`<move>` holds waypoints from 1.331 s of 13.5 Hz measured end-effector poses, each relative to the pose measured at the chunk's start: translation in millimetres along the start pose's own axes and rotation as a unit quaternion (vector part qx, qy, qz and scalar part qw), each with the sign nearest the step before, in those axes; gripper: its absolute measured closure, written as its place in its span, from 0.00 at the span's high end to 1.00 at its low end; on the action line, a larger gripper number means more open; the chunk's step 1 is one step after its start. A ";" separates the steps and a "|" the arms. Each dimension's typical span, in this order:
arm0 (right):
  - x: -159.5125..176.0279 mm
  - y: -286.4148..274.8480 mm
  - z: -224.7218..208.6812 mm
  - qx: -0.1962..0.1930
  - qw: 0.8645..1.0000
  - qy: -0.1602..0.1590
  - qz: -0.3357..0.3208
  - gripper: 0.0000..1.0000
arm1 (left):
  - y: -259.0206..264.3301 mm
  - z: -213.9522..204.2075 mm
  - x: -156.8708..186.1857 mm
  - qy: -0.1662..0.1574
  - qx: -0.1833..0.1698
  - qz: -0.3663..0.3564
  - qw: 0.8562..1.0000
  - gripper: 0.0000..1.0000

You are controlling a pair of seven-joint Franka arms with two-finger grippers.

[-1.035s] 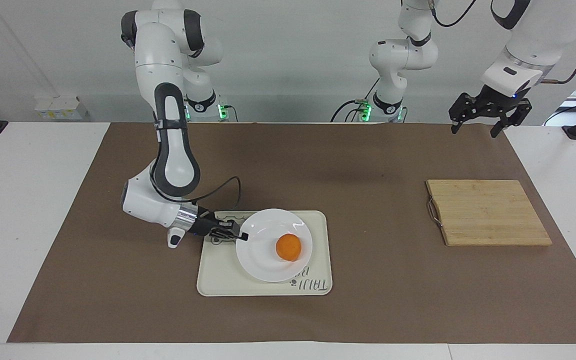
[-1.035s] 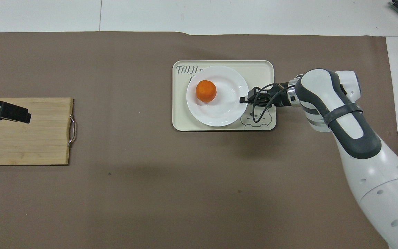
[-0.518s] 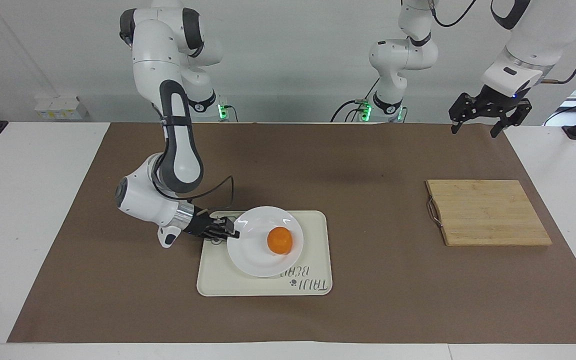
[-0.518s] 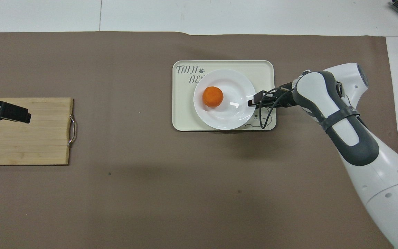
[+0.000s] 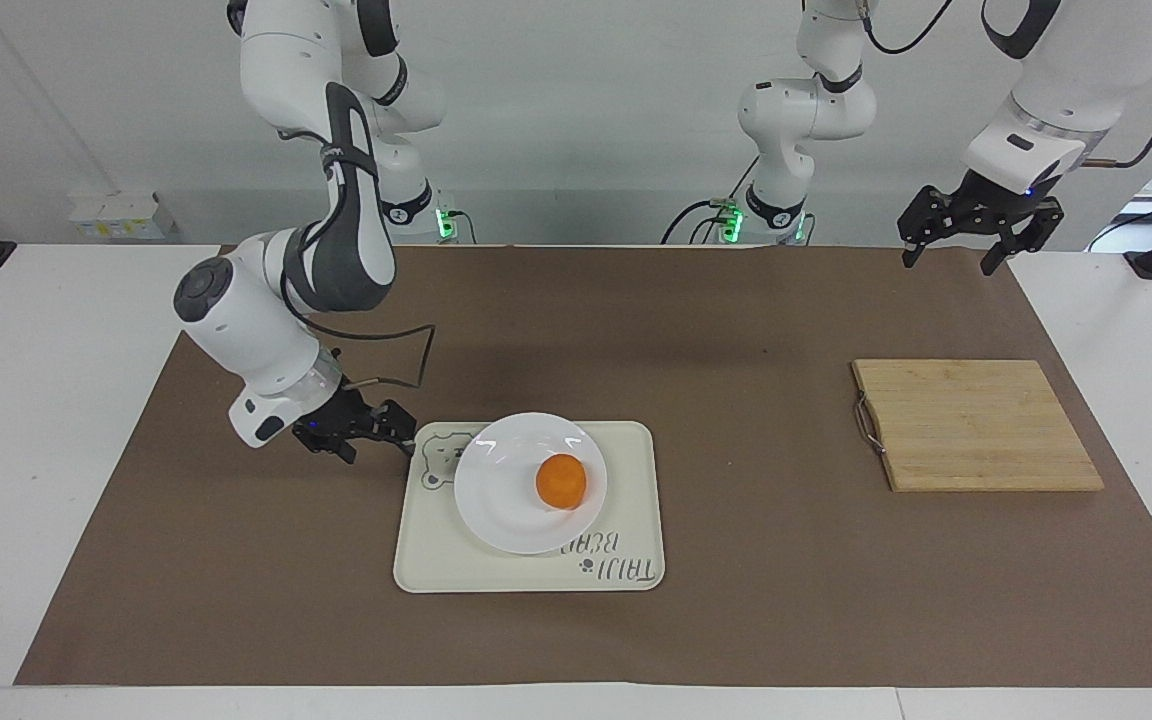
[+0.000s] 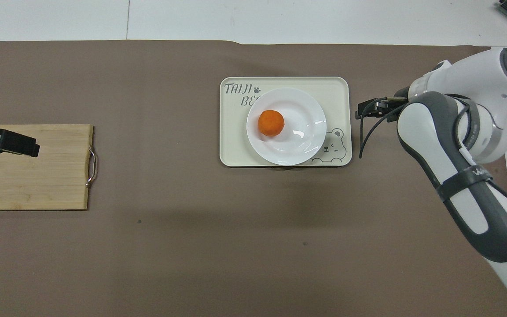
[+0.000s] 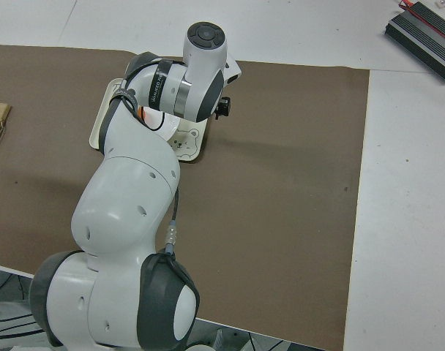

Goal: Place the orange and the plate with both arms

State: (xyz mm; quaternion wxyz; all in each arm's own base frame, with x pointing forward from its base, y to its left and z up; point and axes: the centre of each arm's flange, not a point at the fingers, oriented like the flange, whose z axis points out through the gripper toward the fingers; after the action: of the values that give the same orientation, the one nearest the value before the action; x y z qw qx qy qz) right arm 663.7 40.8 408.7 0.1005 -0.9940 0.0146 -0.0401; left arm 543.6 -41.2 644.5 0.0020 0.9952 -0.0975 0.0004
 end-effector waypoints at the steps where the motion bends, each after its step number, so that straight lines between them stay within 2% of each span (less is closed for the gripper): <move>1: -1.8 0.1 -17.2 -0.027 1.000 0.008 -0.008 1.00 | 0.0 0.0 0.0 0.000 0.000 0.000 1.000 1.00; 4: -16.3 5.9 -52.4 -0.075 0.997 -0.012 -0.005 1.00 | 0.0 0.0 0.0 0.000 0.000 0.000 1.000 1.00; 6: -24.4 14.9 -72.9 -0.080 0.996 -0.020 0.019 1.00 | 0.0 0.0 0.0 0.000 0.000 0.000 1.000 1.00; 11: -47.0 52.5 -138.2 -0.082 0.994 -0.015 0.076 1.00 | 0.0 0.0 0.0 0.000 0.000 0.000 1.000 1.00; 18: -106.9 43.2 -234.4 -0.094 0.993 -0.022 0.074 1.00 | 0.0 0.0 0.0 0.000 0.000 0.000 1.000 1.00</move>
State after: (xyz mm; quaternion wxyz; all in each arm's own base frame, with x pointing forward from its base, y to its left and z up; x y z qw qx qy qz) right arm 536.9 -44.1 620.7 0.0098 -0.9959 0.0895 -0.0088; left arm 543.6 -41.2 644.5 0.0020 0.9952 -0.0975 0.0004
